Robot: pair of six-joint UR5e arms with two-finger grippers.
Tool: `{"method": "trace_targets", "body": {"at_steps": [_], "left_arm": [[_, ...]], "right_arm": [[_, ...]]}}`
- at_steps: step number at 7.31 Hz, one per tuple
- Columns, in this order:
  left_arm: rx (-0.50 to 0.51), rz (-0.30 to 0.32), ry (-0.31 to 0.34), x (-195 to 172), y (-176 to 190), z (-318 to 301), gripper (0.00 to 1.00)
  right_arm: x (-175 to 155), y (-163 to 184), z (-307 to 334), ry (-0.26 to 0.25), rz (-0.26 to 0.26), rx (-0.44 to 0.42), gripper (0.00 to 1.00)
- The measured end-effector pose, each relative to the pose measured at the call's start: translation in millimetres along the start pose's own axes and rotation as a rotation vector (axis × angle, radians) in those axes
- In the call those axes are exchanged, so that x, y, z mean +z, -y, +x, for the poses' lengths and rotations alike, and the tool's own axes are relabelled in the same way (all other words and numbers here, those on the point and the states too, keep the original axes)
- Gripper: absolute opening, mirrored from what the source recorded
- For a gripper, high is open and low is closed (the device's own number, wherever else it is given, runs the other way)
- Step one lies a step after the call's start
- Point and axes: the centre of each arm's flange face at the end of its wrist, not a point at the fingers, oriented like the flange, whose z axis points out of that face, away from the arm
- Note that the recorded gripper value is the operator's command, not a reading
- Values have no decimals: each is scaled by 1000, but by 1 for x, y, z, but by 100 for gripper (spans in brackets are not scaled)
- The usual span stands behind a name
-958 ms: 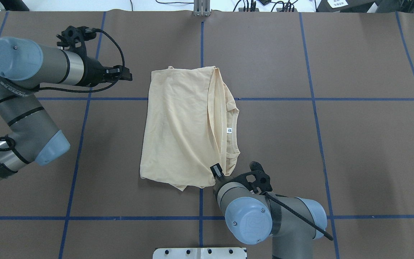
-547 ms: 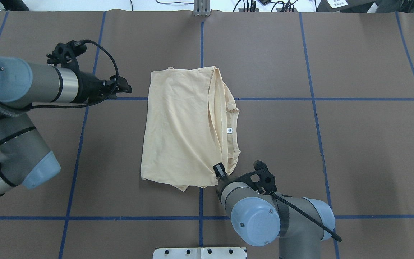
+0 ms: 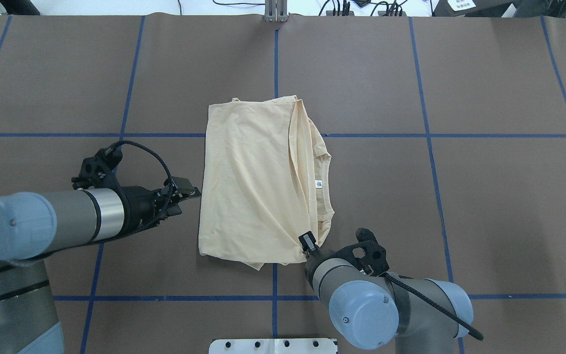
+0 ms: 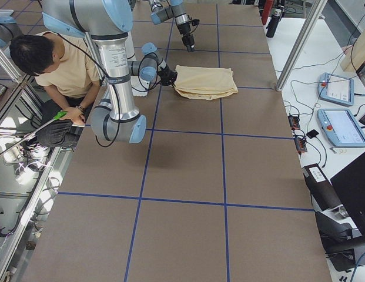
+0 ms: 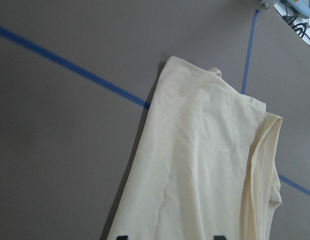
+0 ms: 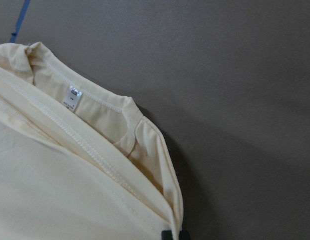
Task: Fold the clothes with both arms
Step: 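Move the left gripper down to the other near corner and grasp it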
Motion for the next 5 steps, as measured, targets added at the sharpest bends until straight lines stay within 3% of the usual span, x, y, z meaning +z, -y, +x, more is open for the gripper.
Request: {"method": "trace_targets", "body": {"at_steps": [2, 5], "left_arm": [[-147, -4, 87, 18, -42, -22, 72], [-232, -9, 178, 41, -74, -45, 71]], "right_arm": [[0, 0, 2, -3, -1, -3, 0], [1, 0, 3, -6, 0, -5, 0]]}}
